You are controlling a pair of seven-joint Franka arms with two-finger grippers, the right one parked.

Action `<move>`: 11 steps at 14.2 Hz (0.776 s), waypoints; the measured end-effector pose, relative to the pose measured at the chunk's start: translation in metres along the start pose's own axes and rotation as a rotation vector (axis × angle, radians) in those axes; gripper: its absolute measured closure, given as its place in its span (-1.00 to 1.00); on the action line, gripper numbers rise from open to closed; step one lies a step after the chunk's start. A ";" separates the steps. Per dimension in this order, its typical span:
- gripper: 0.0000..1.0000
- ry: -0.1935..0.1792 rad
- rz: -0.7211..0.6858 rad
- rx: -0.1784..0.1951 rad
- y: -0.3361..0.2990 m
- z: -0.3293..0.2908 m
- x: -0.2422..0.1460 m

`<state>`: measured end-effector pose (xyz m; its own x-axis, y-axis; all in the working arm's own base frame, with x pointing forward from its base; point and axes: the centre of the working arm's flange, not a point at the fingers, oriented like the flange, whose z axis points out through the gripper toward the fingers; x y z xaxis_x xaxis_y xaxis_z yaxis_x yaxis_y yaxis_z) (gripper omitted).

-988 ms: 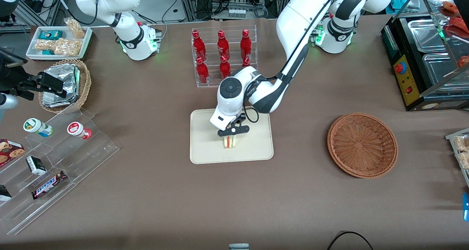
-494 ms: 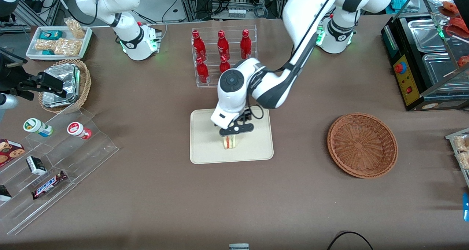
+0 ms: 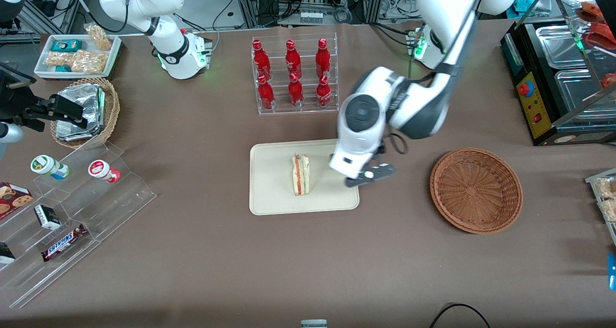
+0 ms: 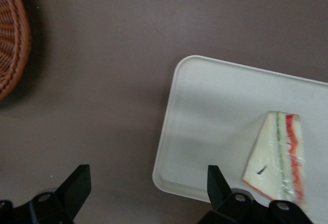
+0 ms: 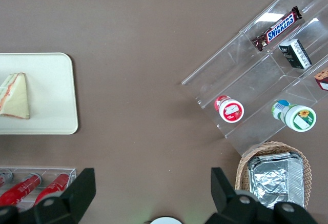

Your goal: Place sandwich from basket to tray

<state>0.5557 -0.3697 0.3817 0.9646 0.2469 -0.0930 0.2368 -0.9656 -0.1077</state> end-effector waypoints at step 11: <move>-1.00 -0.102 0.325 -0.029 -0.266 -0.116 0.042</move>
<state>0.5466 -0.1120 0.5209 0.9739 -0.0686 -0.2162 -0.0765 -0.9967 -0.0281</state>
